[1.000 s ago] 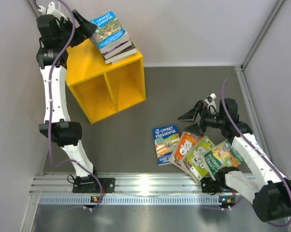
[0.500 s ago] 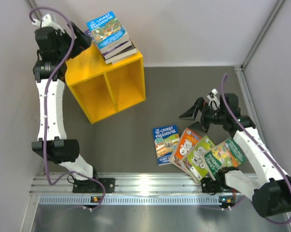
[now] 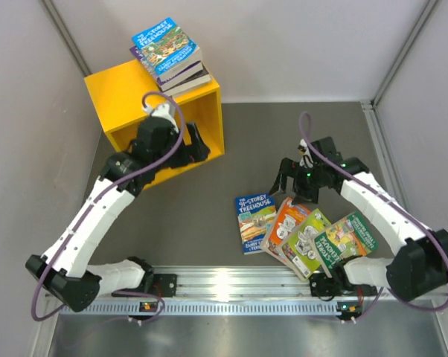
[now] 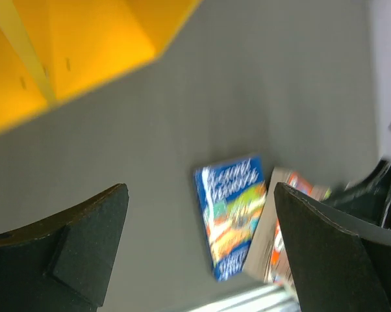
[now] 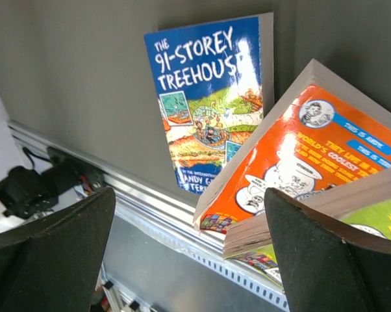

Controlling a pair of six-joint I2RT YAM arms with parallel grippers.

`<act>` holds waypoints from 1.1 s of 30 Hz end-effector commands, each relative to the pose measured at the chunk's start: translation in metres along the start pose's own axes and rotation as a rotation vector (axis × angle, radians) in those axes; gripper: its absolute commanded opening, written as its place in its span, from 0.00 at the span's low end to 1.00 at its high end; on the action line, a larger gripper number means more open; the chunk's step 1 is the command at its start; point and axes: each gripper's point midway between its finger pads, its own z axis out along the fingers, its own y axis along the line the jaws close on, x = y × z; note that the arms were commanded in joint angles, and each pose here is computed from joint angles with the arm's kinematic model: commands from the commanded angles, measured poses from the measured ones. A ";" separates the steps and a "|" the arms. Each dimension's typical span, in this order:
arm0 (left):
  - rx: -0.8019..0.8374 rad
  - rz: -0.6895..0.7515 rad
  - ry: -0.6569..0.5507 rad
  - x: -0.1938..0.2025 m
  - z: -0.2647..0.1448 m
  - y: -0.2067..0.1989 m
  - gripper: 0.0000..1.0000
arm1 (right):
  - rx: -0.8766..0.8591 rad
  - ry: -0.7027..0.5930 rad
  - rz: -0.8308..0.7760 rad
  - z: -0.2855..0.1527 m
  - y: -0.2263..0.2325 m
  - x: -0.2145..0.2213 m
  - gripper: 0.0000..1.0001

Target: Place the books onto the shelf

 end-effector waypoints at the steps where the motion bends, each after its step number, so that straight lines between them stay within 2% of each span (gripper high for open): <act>1: -0.069 -0.088 0.056 0.048 -0.003 0.013 0.99 | 0.035 0.029 -0.088 0.012 0.009 -0.001 0.96; 2: -0.074 -0.091 0.083 0.065 -0.006 0.017 0.99 | 0.025 0.037 -0.091 0.016 0.011 0.000 0.96; 7: -0.100 -0.140 0.101 0.087 -0.013 0.033 0.99 | 0.018 0.052 -0.095 0.028 0.012 -0.003 0.96; 11: -0.124 -0.147 0.201 0.127 0.006 0.046 0.99 | 0.031 0.058 -0.115 0.044 0.012 -0.015 0.96; 17: -0.077 -0.203 0.356 0.188 0.038 0.044 0.99 | 0.093 0.115 -0.133 0.077 -0.008 -0.020 0.97; 22: 0.093 -0.276 0.497 0.231 0.062 0.018 0.99 | 0.148 0.181 -0.116 0.098 -0.037 -0.003 0.97; 23: 0.132 -0.301 0.561 0.258 0.074 0.015 0.99 | 0.136 0.201 -0.109 0.108 -0.044 0.006 0.97; 25: 0.177 -0.317 0.546 0.256 0.080 0.005 0.99 | 0.143 0.228 -0.106 0.115 -0.051 0.015 0.97; 29: 0.181 -0.346 0.636 0.283 0.099 0.003 0.99 | 0.164 0.276 -0.104 0.134 -0.062 0.024 0.96; 33: 0.217 -0.370 0.660 0.288 0.115 -0.008 0.99 | 0.179 0.297 -0.109 0.150 -0.066 0.023 0.96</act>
